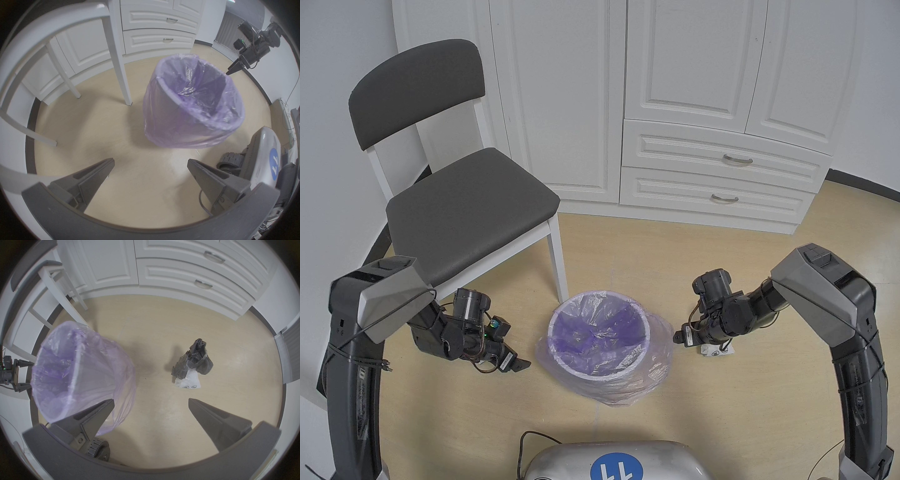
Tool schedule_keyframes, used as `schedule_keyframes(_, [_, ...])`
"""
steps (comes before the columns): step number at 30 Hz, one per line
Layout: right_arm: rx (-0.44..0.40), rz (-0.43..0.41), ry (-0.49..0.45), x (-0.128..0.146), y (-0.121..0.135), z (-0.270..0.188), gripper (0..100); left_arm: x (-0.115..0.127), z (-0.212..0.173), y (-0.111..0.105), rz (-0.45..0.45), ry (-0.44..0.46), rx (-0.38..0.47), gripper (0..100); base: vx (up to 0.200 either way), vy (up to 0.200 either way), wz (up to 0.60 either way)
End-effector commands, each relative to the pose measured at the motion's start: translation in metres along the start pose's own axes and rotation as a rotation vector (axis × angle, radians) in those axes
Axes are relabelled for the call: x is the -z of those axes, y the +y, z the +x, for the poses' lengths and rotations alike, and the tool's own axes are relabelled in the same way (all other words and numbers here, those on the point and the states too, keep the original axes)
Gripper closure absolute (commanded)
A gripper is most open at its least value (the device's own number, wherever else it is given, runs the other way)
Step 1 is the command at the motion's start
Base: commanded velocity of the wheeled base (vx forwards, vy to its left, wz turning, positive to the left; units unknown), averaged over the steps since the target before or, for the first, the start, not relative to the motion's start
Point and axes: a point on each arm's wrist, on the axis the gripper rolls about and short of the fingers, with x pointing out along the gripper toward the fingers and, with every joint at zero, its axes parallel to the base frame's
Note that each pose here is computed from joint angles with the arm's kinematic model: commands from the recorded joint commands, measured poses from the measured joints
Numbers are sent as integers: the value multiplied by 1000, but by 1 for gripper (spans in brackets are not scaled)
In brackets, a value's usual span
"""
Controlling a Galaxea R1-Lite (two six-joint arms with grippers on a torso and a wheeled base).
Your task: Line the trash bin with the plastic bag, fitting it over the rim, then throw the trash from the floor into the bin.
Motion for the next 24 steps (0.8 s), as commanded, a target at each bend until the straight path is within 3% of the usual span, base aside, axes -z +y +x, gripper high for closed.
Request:
schedule_keyframes(1, [-30,13,-206,32,-5,-82,0,-4,-103,-22,13,-170,-84,0,0,0,0])
schedule_keyframes(3, [-26,-4,-316,37,1,-96,0,-30,-113,-45,12,-249,-57,0,0,0,0])
schedule_keyframes(5, [1,-20,-333,41,2,-99,0,-41,-115,-55,-5,-269,-62,0,0,0,0])
schedule_keyframes(6, [38,-42,-329,52,7,-101,0,-63,-115,-74,-24,-301,-74,0,0,0,0])
schedule_keyframes(7, [42,-47,-329,54,9,-101,0,-67,-115,-77,-28,-307,-77,0,0,0,0])
schedule_keyframes(8, [52,-68,-320,64,14,-100,0,-86,-113,-93,-41,-319,-79,0,0,0,0])
schedule_keyframes(13, [55,-62,-380,59,11,-112,0,-140,-104,-133,-119,-240,-62,0,0,0,0])
schedule_keyframes(19, [98,-60,-447,46,-20,-150,0,-178,-57,-150,-188,-156,-96,0,0,0,0])
schedule_keyframes(24, [152,-104,-476,46,-41,-173,0,-181,-6,-148,-183,-91,-176,0,0,0,0])
